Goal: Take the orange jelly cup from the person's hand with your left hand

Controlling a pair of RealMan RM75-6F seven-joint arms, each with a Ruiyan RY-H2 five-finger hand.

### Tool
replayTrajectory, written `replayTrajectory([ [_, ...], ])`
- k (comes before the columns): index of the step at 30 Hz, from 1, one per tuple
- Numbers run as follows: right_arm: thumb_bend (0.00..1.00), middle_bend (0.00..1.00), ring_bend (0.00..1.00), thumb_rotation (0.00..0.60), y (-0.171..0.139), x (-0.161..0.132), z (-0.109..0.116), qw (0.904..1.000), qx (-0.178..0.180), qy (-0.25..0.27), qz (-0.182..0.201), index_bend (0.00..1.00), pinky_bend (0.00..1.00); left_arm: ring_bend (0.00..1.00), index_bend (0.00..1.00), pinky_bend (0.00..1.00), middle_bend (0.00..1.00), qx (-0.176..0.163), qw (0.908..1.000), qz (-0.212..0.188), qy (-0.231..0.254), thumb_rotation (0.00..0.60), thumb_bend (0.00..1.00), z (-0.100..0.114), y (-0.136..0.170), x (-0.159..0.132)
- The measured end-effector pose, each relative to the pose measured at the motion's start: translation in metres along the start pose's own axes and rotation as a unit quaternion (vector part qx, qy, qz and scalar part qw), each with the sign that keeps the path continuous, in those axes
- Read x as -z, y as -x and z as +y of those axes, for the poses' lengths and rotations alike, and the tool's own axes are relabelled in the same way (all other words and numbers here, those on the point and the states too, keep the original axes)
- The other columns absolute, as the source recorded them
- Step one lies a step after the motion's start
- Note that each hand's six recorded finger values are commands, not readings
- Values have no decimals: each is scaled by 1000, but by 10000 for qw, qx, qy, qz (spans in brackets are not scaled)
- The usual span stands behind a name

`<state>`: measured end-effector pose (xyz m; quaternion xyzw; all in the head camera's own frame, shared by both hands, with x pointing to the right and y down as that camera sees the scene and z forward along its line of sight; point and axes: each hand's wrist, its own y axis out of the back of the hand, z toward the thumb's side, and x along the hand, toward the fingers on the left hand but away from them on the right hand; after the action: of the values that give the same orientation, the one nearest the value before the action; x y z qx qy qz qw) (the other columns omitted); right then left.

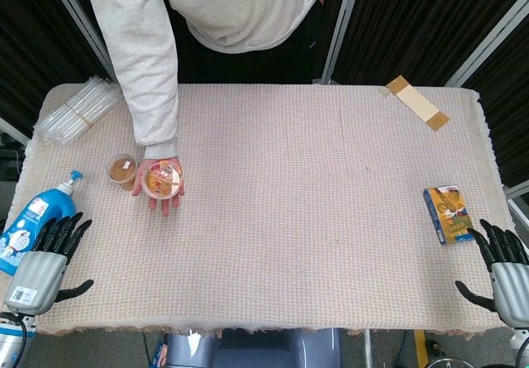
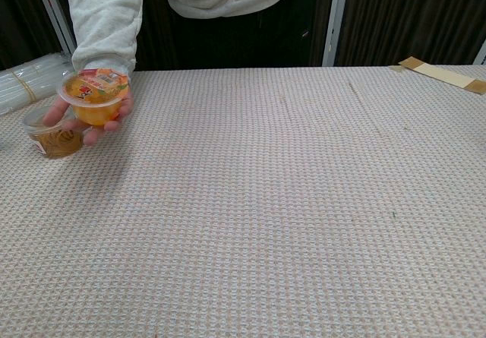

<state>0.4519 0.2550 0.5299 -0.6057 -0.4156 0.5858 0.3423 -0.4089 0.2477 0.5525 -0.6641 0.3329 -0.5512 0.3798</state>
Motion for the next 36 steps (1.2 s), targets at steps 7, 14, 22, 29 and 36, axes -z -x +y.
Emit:
replayTrajectory([
  [7,112,0,0,600,-1,1,1,10000,6,3,9,118,0,0,21,0,0,-4,10000,-10,-17,600,0,0,1,-1],
  [14,112,0,0,600,-2,1,1,10000,-1,-4,2,118,0,0,21,0,0,21,10000,-25,-49,600,0,0,1,-2],
  [22,112,0,0,600,0,0,-1,10000,-42,7,-26,118,0,0,23,0,0,38,10000,-15,71,600,0,8,-14,-7],
  [29,114,0,0,600,-1,0,-1,10000,-43,26,-16,119,0,0,25,0,0,-164,9998,-60,-48,600,0,30,-54,-18],
  [36,113,0,0,600,-1,0,-1,10000,-63,46,-18,118,0,0,56,3,0,171,9994,285,-34,600,0,38,-106,-27],
])
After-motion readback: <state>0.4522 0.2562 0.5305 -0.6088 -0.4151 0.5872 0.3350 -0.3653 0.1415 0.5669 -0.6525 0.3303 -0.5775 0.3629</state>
